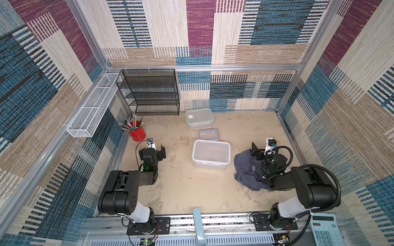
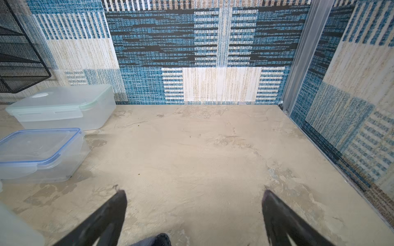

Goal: Wipe the insides of the lunch boxes
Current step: Open the fastener of the lunch box.

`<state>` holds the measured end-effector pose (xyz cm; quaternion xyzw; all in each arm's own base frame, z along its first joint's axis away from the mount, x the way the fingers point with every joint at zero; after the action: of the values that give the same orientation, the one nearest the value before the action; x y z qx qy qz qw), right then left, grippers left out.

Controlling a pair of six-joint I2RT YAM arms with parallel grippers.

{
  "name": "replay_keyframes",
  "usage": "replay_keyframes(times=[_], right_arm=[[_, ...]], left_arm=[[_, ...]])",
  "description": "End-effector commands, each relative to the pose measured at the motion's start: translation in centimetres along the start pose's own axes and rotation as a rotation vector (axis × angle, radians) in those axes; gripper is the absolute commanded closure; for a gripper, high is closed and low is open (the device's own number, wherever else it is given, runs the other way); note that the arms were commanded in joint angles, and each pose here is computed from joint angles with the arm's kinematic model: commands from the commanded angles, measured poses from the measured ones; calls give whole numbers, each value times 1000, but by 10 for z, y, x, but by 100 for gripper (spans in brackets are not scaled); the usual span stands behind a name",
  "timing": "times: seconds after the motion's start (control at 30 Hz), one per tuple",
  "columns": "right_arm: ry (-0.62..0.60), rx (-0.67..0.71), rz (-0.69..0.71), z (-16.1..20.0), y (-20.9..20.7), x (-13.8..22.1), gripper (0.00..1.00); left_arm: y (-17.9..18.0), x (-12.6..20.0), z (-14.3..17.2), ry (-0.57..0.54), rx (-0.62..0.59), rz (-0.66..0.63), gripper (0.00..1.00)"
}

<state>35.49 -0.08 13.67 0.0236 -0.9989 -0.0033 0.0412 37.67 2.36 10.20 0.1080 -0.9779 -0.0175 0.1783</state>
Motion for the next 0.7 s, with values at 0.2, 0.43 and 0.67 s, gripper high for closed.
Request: replay_keyframes(times=[0.2, 0.43, 0.67], right_arm=[[-33, -2, -7, -8, 1, 0, 1], [-30, -2, -7, -7, 1, -1, 1], [-31, -2, -8, -8, 1, -1, 1]], left_arm=[[0, 0, -3, -11, 5, 2, 1], [0, -1, -2, -8, 4, 2, 1], [0, -1, -2, -8, 4, 2, 1]])
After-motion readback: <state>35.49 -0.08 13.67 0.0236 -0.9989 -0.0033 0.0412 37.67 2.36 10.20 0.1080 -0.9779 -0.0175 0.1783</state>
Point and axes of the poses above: each gripper's point midway between its finger pads, its own x axis back along the fingers, its own y axis along the line the jaws close on, z = x × y, the point moved 2 cm from there along x, back along the fingers, and after that the axes turned 1 degree about x, right-handed, at the moved point
